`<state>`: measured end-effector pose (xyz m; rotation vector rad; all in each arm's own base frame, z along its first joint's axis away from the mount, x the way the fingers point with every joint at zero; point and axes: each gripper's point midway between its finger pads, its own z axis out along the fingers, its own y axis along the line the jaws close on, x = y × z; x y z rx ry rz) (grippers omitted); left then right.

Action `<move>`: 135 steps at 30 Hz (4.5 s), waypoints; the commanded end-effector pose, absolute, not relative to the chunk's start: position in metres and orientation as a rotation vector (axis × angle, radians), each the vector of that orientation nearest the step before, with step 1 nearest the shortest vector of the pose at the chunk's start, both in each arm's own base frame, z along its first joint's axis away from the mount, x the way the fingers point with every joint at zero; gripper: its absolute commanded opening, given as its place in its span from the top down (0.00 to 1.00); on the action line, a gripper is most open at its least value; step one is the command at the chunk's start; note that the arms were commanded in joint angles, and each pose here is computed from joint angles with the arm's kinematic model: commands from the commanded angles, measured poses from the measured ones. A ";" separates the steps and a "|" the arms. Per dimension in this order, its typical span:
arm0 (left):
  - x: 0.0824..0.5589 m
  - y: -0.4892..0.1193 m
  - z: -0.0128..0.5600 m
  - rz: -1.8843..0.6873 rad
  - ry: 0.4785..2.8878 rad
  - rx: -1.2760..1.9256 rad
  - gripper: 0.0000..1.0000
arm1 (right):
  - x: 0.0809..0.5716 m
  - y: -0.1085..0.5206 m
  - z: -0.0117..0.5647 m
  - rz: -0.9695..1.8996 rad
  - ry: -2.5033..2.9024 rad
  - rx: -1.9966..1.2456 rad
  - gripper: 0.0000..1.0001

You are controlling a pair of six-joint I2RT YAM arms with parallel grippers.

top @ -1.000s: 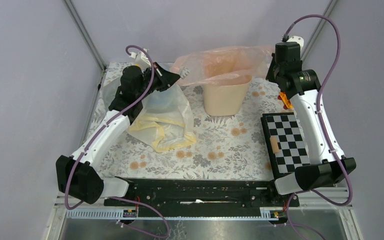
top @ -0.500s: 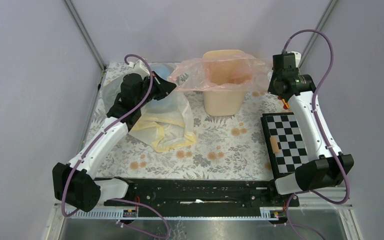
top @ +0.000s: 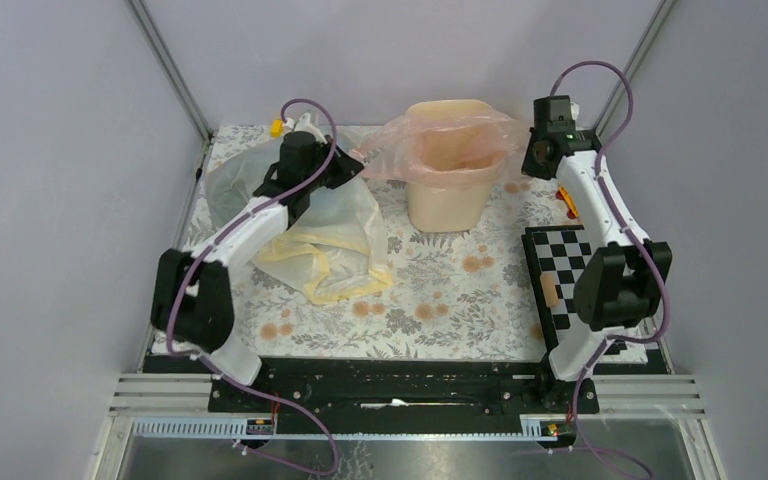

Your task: Put the trash bags into the trash bin

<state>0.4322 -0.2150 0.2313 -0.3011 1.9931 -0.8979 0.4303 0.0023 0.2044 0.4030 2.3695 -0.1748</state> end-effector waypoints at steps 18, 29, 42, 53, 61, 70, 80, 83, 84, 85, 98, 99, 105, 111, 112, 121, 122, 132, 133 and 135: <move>0.496 -0.247 0.277 -0.970 1.849 -0.090 0.42 | 0.426 0.031 0.311 0.123 2.020 0.112 0.42; 0.507 -0.257 0.295 -0.953 1.833 0.036 0.39 | 0.435 0.044 0.365 0.157 1.851 -0.059 0.12; 0.530 -0.254 0.284 -0.933 1.859 -0.036 0.72 | 0.490 0.069 0.352 0.204 1.900 -0.333 0.32; 0.550 -0.250 0.257 -0.976 1.892 -0.082 0.89 | 0.526 0.079 0.354 0.247 1.869 -0.331 1.00; 0.567 -0.249 0.235 -0.995 1.913 -0.101 0.86 | 0.564 0.082 0.327 0.270 1.905 -0.305 1.00; 0.580 -0.263 0.204 -1.065 1.973 -0.123 0.84 | 0.598 0.091 0.279 0.351 1.976 -0.266 1.00; 0.569 -0.314 0.183 -1.204 2.015 -0.021 0.80 | 0.585 0.116 0.227 0.580 2.088 -0.249 1.00; 0.559 -0.336 0.188 -1.273 2.009 0.059 0.80 | 0.570 0.123 0.231 0.652 2.077 -0.236 1.00; 0.554 -0.341 0.189 -1.290 2.010 0.079 0.80 | 0.565 0.123 0.231 0.659 2.075 -0.220 1.00; 0.550 -0.344 0.189 -1.301 2.010 0.091 0.80 | 0.559 0.123 0.233 0.661 2.074 -0.205 1.00; 0.476 -0.393 0.196 -1.443 2.016 0.207 0.85 | 0.464 0.095 0.207 0.571 2.154 0.114 1.00; 0.473 -0.390 0.195 -1.431 2.018 0.193 0.87 | 0.459 0.089 0.205 0.535 2.159 0.139 1.00; 0.461 -0.377 0.154 -1.230 2.145 0.125 0.99 | 0.447 0.077 0.176 0.460 2.225 0.202 1.00; 0.459 -0.363 0.126 -1.096 2.227 0.073 1.00 | 0.444 0.080 0.153 0.483 2.274 0.215 1.00; 0.461 -0.359 0.120 -1.051 2.245 0.063 1.00 | 0.444 0.080 0.150 0.482 2.279 0.219 1.00; 0.461 -0.350 0.107 -0.978 2.286 0.053 1.00 | 0.443 0.073 0.152 0.442 2.281 0.250 0.90; 0.461 -0.348 0.112 -0.968 2.273 0.053 1.00 | 0.442 0.070 0.160 0.419 2.267 0.251 0.83; 0.463 -0.342 0.155 -0.970 2.181 0.062 0.97 | 0.402 0.024 0.224 0.159 2.143 0.350 0.19; 0.462 -0.342 0.156 -0.971 2.179 0.063 0.97 | 0.396 0.022 0.227 0.151 2.130 0.361 0.18; 0.461 -0.342 0.156 -0.970 2.184 0.061 0.97 | 0.384 0.020 0.233 0.156 2.107 0.385 0.17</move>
